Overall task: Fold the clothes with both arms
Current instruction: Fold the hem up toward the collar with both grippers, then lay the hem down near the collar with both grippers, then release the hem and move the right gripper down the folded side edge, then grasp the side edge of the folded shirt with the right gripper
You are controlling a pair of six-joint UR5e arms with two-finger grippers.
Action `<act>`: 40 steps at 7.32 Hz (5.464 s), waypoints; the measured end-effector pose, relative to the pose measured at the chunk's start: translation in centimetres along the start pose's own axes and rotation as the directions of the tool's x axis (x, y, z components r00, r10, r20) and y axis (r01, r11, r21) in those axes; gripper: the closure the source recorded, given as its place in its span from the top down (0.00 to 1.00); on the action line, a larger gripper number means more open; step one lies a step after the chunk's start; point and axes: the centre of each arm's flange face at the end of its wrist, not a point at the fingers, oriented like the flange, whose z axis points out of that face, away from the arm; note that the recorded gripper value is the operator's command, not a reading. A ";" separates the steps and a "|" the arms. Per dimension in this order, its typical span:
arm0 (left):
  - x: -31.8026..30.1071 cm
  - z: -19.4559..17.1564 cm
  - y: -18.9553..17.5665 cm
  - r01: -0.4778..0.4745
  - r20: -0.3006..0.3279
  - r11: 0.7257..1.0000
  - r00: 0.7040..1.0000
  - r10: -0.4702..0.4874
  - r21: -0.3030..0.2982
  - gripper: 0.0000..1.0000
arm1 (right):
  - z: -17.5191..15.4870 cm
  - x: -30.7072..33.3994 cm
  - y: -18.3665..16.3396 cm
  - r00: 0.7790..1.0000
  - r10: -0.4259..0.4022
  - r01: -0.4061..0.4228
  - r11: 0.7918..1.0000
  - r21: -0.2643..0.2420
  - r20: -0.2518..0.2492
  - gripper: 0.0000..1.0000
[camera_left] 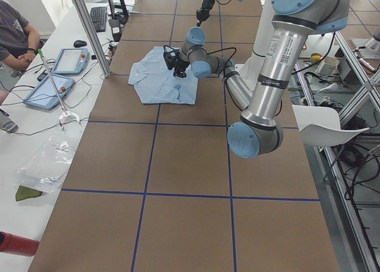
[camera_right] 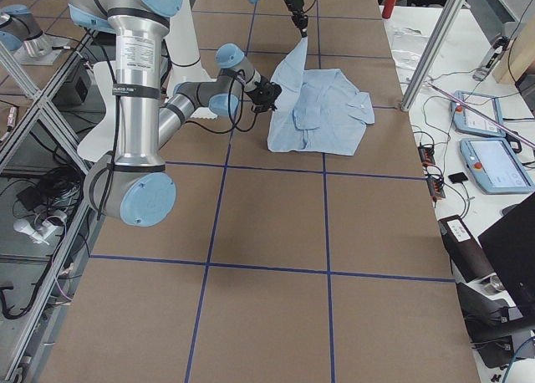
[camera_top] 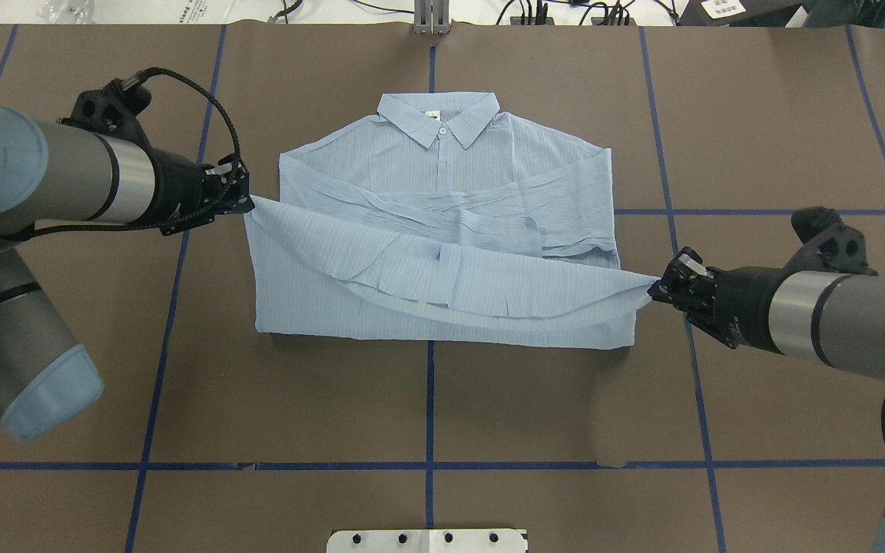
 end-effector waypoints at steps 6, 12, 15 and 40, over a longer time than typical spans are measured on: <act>-0.1 9.8 -6.8 -0.018 0.027 0.998 1.000 0.016 0.059 0.00 | 11.2 -8.6 -8.9 0.989 -0.100 0.116 0.982 0.150 -0.107 0.00; 0.5 16.9 -10.6 -0.014 0.029 0.996 1.000 0.012 0.088 0.00 | 19.5 -11.7 -13.2 0.964 -0.149 0.194 0.961 0.195 -0.222 0.00; 0.3 18.7 -11.4 -0.016 0.026 0.994 1.000 0.013 0.105 0.00 | 22.5 -12.1 -13.9 0.957 -0.151 0.203 0.959 0.200 -0.247 0.00; 0.2 16.8 -11.9 -0.061 0.003 0.990 0.998 0.061 0.131 0.78 | 18.5 1.8 -3.8 0.961 -0.165 0.177 0.984 0.035 -0.222 0.56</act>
